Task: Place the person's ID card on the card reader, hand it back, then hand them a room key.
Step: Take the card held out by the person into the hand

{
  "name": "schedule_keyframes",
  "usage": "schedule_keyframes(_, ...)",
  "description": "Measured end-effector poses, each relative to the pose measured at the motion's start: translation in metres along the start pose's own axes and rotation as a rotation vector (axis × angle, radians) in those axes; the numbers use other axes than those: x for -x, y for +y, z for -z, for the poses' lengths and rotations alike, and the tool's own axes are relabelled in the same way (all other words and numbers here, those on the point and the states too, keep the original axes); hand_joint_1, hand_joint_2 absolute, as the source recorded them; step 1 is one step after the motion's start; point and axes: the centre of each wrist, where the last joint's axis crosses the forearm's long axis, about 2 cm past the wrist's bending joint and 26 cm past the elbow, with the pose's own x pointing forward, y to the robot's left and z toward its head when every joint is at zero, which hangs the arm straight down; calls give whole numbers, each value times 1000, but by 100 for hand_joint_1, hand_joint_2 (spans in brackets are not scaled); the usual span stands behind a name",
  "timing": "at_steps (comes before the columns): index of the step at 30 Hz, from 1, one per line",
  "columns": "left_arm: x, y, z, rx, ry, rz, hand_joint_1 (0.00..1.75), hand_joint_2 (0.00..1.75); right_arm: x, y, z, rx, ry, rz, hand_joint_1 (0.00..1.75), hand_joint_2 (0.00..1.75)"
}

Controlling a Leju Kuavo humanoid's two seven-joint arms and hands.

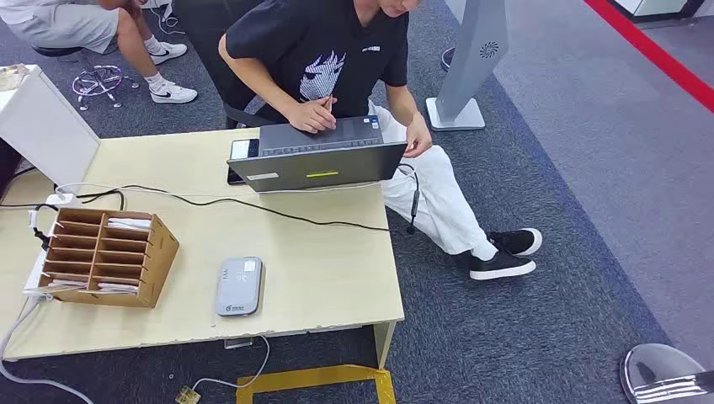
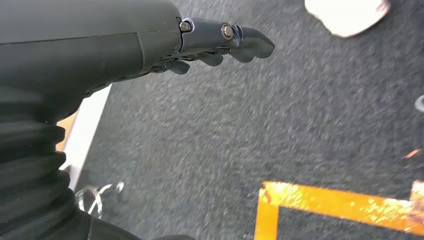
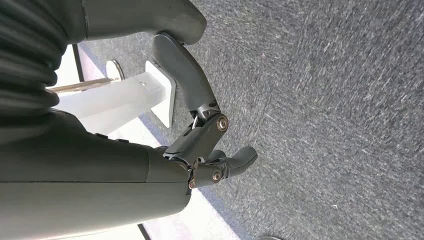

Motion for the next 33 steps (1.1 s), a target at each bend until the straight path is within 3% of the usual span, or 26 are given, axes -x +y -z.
schedule_keyframes(33, 10, 27, -5, -175, -409, 66, 0, 175, 11, 11, -5, -24, -16, 14, 0, 175)
